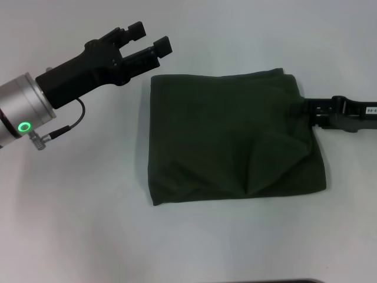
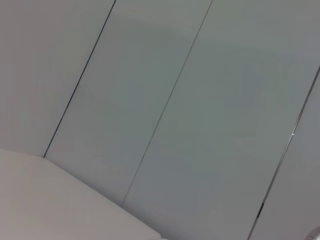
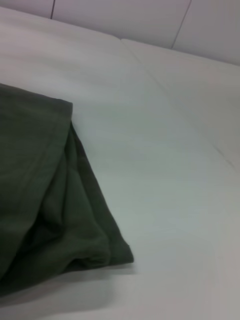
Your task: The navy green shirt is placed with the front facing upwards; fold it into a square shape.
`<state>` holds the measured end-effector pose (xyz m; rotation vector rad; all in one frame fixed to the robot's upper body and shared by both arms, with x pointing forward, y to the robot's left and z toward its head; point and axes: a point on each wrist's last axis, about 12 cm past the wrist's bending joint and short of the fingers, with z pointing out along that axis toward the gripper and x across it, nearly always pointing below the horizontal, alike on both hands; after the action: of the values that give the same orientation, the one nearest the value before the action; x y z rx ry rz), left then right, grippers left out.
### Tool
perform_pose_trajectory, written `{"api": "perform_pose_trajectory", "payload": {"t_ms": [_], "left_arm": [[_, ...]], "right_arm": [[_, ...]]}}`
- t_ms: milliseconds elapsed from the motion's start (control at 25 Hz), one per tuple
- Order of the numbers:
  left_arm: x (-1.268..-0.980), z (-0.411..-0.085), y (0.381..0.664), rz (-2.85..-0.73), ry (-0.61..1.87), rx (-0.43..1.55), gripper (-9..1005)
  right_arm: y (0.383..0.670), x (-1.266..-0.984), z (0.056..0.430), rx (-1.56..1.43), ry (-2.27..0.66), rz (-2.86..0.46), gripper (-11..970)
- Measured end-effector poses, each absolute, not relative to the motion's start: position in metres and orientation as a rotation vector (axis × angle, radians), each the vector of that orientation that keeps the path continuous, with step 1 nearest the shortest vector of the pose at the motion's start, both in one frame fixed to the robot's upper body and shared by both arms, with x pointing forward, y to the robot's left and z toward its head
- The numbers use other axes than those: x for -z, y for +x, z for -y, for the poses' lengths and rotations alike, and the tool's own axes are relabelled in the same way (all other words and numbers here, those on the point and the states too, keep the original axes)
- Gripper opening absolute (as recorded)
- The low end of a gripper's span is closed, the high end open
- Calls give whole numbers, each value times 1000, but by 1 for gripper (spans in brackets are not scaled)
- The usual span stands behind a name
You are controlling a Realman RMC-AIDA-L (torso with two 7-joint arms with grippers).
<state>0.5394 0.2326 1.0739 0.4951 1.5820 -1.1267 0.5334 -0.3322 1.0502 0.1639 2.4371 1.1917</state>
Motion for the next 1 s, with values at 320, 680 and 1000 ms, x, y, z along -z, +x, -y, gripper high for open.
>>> {"api": "perform_pose_trajectory", "payload": {"t_ms": [320,680,1000], "left_arm": [[-1074,-230,540,-1576,513,1121,887],[-1075,-230,541,-1569,517,1126,887],[-1075,-230,541,-1569,515,1120,888]], "right_arm": [[524,-1050,336,-1241,175,-2432,720],[533,-1048,327,-1205,178,-2417,718],[542,-1047,318,-1179,171,-2410,713]]}}
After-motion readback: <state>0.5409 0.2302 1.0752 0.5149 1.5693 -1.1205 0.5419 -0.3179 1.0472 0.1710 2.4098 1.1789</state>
